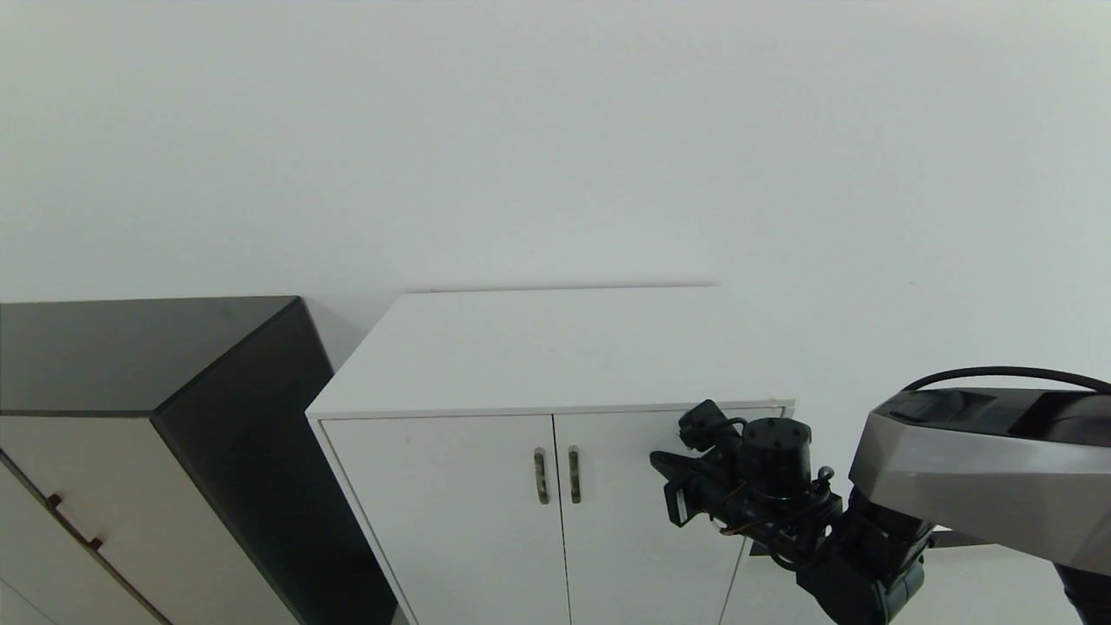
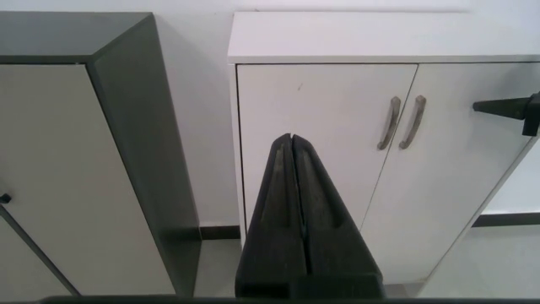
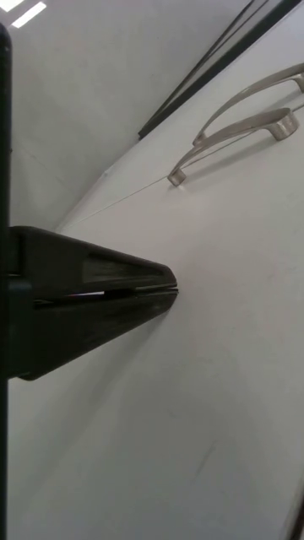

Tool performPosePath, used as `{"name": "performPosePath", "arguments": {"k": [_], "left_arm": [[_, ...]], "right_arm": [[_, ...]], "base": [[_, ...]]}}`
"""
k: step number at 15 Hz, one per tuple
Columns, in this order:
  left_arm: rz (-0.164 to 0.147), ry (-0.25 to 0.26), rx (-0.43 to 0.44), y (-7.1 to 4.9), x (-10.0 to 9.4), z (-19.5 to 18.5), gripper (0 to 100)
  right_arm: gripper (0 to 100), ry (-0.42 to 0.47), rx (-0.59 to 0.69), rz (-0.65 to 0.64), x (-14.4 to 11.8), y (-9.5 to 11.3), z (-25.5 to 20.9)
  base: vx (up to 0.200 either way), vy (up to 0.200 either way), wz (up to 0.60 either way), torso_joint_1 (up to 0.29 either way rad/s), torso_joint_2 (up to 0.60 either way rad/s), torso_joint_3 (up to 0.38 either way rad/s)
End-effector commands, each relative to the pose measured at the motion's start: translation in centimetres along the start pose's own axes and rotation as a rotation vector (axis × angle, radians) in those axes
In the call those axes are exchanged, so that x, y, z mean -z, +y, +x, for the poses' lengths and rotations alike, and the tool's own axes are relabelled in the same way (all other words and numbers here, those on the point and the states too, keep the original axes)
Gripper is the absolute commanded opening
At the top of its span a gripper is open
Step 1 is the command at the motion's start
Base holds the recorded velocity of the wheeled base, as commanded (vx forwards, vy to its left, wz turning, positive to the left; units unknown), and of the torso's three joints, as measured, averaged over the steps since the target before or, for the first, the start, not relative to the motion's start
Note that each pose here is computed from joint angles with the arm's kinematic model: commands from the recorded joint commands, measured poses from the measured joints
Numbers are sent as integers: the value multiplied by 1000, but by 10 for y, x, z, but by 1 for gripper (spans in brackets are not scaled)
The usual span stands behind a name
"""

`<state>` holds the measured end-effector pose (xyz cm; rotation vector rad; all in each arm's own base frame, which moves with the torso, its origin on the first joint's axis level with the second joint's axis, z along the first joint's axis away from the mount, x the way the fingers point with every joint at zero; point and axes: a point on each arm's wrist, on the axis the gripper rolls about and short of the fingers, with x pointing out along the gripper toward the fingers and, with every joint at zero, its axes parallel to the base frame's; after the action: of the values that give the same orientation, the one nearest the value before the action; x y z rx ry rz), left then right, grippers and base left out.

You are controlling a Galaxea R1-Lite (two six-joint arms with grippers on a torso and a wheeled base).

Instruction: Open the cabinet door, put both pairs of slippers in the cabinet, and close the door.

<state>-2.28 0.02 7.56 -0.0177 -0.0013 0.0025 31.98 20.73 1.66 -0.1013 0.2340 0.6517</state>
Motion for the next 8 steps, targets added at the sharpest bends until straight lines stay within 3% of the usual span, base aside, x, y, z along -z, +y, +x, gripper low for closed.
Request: {"name": "performPosePath", "arguments": {"k": [1, 8], "left_arm": [[-1, 1, -1, 0, 0, 0, 0], [-1, 1, -1, 0, 0, 0, 0]], "right_arm": [[0, 1, 1, 0, 1, -1, 1], [0, 23, 9, 3, 11, -3, 3]], "base": [[0, 0, 0, 0, 0, 0], [0, 0, 0, 0, 0, 0]]}}
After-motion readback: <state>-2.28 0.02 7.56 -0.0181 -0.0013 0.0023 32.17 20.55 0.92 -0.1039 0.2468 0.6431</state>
